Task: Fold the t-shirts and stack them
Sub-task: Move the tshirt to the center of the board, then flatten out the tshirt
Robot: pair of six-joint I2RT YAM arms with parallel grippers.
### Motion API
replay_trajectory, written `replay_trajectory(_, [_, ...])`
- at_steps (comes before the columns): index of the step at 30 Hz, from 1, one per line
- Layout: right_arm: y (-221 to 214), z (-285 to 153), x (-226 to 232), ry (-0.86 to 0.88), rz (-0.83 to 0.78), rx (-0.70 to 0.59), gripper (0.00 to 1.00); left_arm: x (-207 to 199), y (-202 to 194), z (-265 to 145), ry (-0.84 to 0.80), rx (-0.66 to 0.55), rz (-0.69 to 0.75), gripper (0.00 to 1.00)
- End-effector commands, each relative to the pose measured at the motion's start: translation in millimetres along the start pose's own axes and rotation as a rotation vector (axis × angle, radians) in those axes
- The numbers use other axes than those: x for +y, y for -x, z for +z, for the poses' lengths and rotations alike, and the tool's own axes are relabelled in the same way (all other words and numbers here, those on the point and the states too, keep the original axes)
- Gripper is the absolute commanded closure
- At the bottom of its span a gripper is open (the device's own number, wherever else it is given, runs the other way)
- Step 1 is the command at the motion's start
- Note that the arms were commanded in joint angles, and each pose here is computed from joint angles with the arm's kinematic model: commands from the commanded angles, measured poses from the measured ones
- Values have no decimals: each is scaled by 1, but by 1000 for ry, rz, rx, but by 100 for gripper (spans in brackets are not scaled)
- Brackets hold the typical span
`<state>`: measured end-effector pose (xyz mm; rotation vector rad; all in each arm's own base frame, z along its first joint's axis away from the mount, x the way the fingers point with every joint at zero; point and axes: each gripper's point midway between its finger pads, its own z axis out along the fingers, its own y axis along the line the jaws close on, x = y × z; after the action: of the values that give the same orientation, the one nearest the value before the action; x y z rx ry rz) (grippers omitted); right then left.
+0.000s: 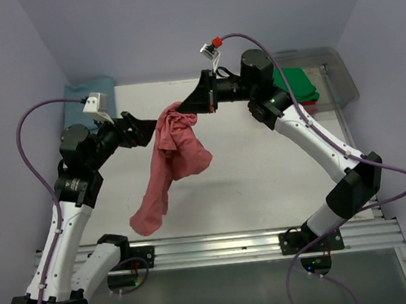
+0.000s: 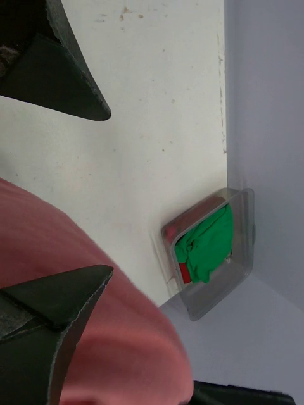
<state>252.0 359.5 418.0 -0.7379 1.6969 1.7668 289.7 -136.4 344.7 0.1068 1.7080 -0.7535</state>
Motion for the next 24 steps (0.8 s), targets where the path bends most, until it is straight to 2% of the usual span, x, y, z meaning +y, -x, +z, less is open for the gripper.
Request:
replay_trajectory(1, [7,-14,-98,-496,120,-80,100,-1,19,-10,38,-48,52,0])
replay_trajectory(2, [-6,-16,-135,-612,181,-56,100,-1,20,-11,41,-52,56,0])
replay_trajectory(4, [-24,-36,-172,-830,276,-18,100,0,20,-13,46,-56,58,0])
replay_trajectory(6, [-52,-41,-205,-925,354,65,100,1,18,-13,50,-51,55,0])
replay_trajectory(9, [-79,-51,-236,-1026,402,113,100,3,12,-13,56,-37,49,0])
replay_trajectory(13, [-86,-63,-250,-1107,397,102,100,11,-2,-7,65,4,47,0])
replay_trajectory(16, [-79,-72,-258,-1171,360,65,100,21,-28,4,68,98,19,0])
replay_trajectory(24, [-60,-83,-255,-1224,274,46,100,53,-125,30,117,385,-218,0])
